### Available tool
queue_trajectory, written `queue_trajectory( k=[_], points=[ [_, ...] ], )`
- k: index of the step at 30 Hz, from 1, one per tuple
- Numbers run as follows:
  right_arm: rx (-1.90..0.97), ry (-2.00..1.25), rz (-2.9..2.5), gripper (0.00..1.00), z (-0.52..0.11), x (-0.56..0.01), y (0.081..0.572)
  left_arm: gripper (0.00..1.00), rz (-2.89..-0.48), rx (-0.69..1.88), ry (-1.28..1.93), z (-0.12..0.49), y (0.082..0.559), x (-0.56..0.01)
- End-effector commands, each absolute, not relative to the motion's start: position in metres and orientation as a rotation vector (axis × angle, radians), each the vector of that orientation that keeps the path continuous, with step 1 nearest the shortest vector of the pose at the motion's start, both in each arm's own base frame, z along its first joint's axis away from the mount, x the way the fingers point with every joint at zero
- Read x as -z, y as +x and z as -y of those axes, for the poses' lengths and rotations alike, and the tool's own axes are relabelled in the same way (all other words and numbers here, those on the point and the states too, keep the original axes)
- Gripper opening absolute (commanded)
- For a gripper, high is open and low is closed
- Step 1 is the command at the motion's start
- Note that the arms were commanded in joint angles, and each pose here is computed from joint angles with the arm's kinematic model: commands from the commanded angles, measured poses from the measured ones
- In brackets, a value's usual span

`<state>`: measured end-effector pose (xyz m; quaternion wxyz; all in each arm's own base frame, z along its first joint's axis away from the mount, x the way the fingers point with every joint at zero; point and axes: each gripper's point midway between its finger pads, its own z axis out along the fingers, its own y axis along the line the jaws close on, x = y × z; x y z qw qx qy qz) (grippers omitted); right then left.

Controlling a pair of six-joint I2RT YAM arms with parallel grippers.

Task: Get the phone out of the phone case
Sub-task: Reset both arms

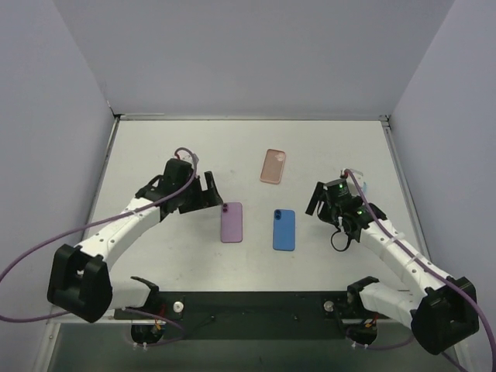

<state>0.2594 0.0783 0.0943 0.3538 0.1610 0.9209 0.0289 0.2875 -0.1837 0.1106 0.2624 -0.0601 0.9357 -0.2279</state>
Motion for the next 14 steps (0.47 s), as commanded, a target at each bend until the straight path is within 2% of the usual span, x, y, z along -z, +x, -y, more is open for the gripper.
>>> queue_trajectory(
  k=[1,14],
  points=[
    [-0.015,0.399,-2.394,0.93,-0.069,-0.091,0.246,0.96,-2.415,0.53,-0.231,0.158,0.283,-0.139],
    [-0.002,0.408,-2.368,0.92,-0.066,-0.094,0.241,0.96,-2.253,0.462,-0.351,0.123,0.265,-0.155]
  ],
)
